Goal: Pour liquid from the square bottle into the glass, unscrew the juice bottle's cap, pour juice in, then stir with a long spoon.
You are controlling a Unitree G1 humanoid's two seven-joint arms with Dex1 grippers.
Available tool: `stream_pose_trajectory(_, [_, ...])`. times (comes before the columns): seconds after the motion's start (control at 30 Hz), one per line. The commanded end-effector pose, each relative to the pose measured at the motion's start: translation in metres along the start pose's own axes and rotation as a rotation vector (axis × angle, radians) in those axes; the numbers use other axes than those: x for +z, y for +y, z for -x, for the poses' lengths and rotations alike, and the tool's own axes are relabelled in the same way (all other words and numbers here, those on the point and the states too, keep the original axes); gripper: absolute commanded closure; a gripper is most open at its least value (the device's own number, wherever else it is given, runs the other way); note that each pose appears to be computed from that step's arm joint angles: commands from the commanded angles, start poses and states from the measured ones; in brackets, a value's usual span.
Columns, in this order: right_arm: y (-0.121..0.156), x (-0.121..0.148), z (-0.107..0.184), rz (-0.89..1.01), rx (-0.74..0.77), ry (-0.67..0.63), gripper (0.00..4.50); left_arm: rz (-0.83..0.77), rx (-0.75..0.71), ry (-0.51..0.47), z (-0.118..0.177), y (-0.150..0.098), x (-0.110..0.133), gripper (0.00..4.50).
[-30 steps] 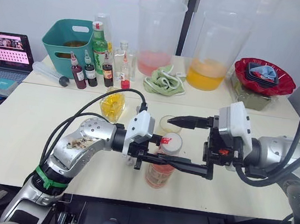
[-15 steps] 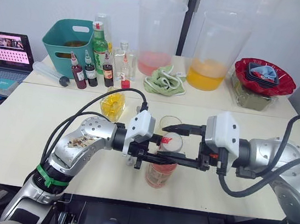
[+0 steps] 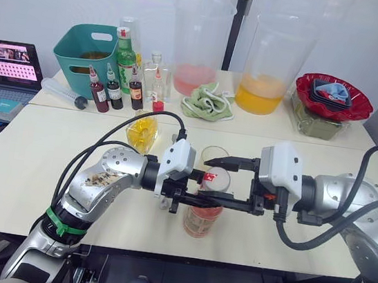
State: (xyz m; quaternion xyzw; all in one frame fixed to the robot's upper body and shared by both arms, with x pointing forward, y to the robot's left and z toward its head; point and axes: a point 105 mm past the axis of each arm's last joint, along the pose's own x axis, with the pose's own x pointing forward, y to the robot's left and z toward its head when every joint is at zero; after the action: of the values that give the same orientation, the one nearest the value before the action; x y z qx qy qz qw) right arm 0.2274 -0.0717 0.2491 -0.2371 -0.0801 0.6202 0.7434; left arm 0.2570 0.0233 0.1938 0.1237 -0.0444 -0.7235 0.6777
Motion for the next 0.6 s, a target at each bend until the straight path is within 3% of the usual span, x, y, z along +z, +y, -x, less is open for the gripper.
stream_pose_trajectory(0.03, [-0.0052,0.0110,0.0050,0.036,-0.021,-0.019,1.85,0.047,-0.019,0.064,-0.0019,-0.0038,-0.0175,3.10])
stream_pose_trajectory(0.13, [-0.0046,0.0074,0.0040,0.026,-0.014,-0.008,1.85,0.047,-0.017,0.063,-0.0024,-0.0034,-0.0176,3.10])
stream_pose_trajectory(0.2, [-0.0041,0.0053,0.0034,0.022,-0.012,-0.003,2.39,0.047,-0.015,0.064,-0.0023,-0.0032,-0.0177,3.10])
stream_pose_trajectory(0.6, [-0.0056,0.0141,0.0037,0.010,-0.013,-0.035,2.39,0.047,-0.017,0.065,-0.0019,-0.0037,-0.0186,3.10])
